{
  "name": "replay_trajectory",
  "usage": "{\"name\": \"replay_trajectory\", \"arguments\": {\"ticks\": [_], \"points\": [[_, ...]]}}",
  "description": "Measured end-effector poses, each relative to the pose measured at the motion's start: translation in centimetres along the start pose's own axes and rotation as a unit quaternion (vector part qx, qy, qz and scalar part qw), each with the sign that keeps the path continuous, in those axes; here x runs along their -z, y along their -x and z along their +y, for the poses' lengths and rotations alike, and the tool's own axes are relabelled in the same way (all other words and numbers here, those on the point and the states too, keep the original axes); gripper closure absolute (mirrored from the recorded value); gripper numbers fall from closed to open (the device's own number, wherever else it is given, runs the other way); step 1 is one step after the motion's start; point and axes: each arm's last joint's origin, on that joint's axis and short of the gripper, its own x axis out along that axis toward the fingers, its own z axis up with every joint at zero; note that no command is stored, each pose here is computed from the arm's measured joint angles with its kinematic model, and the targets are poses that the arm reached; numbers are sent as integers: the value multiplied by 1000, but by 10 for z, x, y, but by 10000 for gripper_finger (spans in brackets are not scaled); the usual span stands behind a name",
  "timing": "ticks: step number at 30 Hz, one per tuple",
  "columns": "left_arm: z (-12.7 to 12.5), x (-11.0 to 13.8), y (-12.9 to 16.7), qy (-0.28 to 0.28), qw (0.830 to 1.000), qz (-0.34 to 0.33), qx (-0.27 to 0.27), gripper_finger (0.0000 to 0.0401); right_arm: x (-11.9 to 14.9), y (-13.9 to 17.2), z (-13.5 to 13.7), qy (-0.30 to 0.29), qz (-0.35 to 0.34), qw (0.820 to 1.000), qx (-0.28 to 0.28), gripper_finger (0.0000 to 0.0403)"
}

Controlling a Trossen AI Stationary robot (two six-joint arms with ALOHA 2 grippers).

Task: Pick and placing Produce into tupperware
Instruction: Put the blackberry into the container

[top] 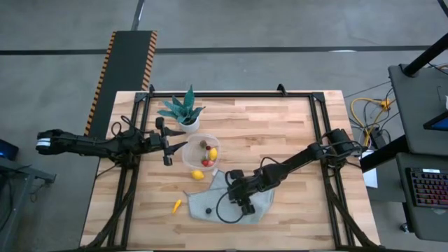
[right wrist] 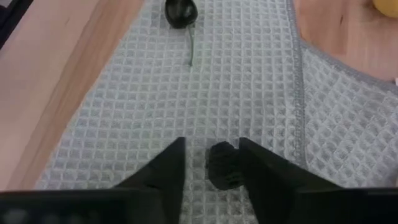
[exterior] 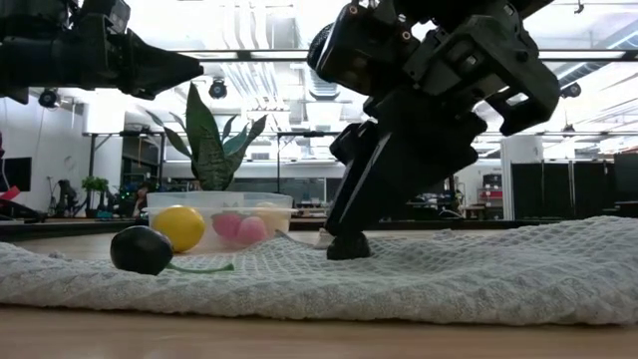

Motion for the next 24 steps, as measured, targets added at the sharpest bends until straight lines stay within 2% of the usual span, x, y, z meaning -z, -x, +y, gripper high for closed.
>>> {"name": "replay_trajectory", "arguments": {"ticks": [4, 8, 11, 24], "points": [[0, 0, 0, 0, 1000, 0, 0, 244, 0, 0, -1, 2, -1, 1000, 11, 195], [0, 0, 0, 0, 1000, 0, 0, 244, 3, -2, -2, -4, 7, 1000, 15, 164], [0, 0, 0, 0, 1000, 0, 0, 244, 11, -8, -3, -5, 24, 999, 23, 163], [0, 0, 0, 0, 1000, 0, 0, 244, 8, -7, -3, -20, 14, 999, 28, 204]]}}
